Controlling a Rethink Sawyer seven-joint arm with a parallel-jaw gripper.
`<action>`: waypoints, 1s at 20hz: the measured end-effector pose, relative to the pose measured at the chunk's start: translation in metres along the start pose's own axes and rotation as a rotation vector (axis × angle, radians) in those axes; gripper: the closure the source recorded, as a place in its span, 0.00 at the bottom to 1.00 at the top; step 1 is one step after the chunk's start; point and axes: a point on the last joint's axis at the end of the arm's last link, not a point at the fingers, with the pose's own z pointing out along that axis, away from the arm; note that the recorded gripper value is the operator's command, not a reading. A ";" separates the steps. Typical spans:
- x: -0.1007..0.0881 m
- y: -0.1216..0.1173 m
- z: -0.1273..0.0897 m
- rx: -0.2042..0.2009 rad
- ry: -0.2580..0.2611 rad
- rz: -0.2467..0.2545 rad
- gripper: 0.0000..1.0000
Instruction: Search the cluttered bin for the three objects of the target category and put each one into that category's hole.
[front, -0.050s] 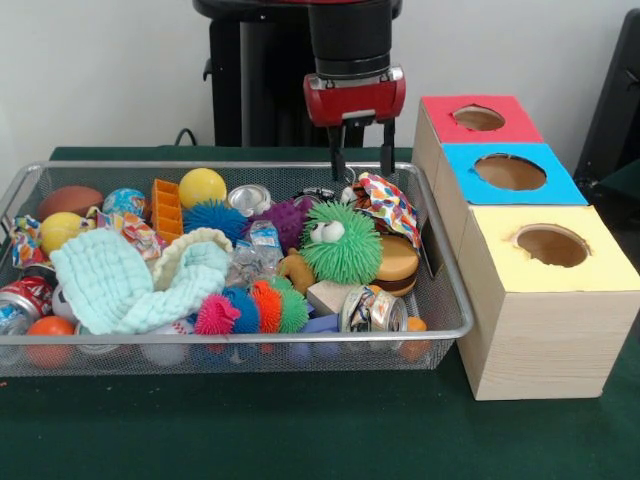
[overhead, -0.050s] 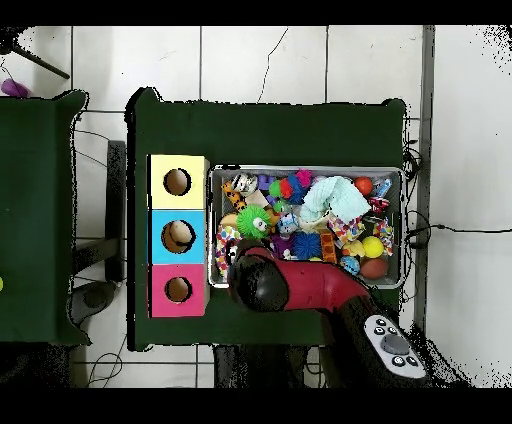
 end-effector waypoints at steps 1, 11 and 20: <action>-0.002 -0.004 0.001 0.002 -0.004 0.003 0.00; 0.001 -0.046 0.021 0.008 -0.009 0.014 0.00; 0.028 -0.044 0.057 -0.021 0.028 -0.044 0.00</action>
